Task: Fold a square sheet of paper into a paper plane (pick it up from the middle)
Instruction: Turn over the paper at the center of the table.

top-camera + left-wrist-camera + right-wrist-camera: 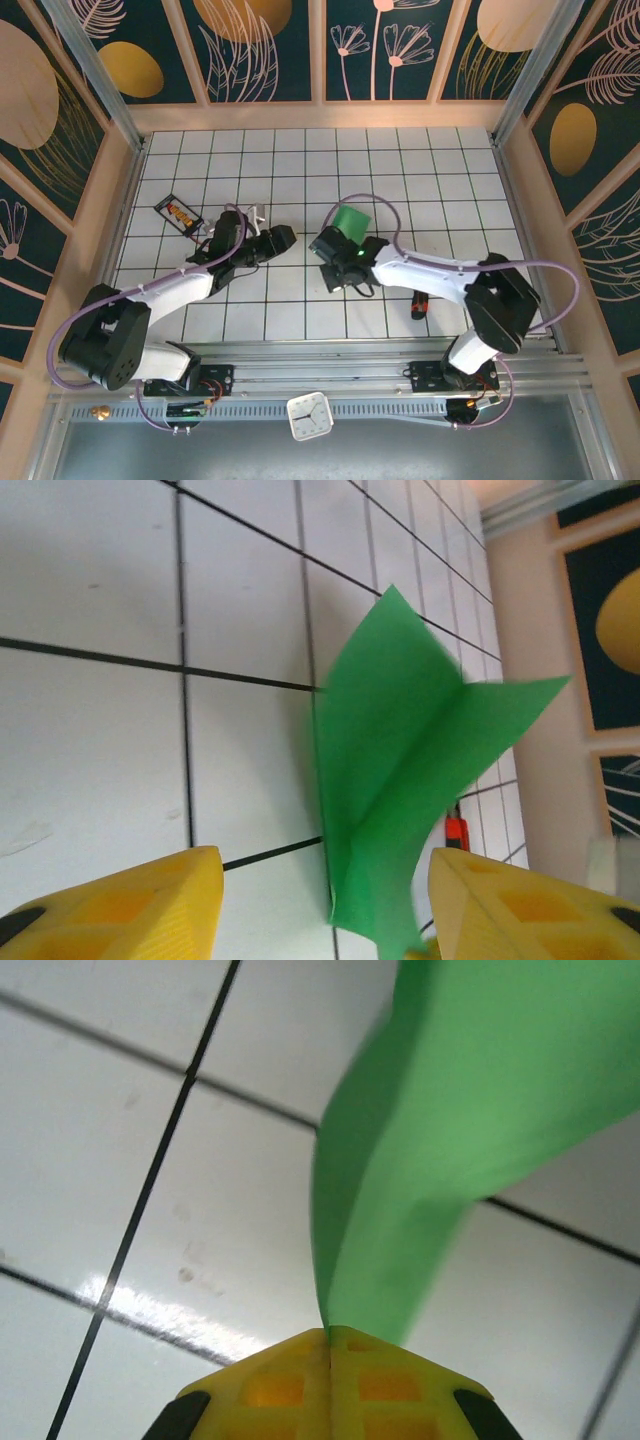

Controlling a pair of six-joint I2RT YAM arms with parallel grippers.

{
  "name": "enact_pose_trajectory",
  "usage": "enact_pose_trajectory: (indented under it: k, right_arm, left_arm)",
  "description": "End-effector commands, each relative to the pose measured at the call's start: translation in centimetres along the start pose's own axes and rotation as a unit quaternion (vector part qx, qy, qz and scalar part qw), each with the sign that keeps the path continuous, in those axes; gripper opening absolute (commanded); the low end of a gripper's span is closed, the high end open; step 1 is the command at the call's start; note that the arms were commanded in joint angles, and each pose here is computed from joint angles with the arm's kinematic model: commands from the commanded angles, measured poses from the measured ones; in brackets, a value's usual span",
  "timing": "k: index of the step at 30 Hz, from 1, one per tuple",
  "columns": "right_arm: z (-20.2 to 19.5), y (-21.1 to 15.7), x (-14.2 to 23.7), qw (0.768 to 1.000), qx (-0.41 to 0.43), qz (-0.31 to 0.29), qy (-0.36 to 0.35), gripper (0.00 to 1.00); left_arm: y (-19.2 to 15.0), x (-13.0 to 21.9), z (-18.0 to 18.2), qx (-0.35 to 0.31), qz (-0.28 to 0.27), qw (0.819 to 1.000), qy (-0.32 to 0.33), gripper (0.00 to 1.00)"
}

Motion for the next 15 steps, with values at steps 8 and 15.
enact_pose_trajectory:
  k: [8, 15]
  right_arm:
    - [4.4, -1.7, -2.2, 0.995, 0.035, 0.02, 0.091, 0.0]
    - [3.1, -1.4, -2.1, 0.996, 0.025, 0.014, 0.082, 0.0]
  left_arm:
    - [-1.3, 0.0, 1.0, 0.045, 0.018, 0.999, -0.003, 0.5]
    - [-1.4, -0.3, 0.6, 0.044, 0.029, 0.999, -0.015, 0.48]
Point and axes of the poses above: each hand's point on the last joint's axis, 136 mm out from that joint toward the fingers, its own x axis back along the fingers, its own z axis along the line the jaws close on, y = z × x, the point moved 3 cm from there along x, back along the fingers, and after that the axes turned 9 degrees about -x, right-handed, at the moved point
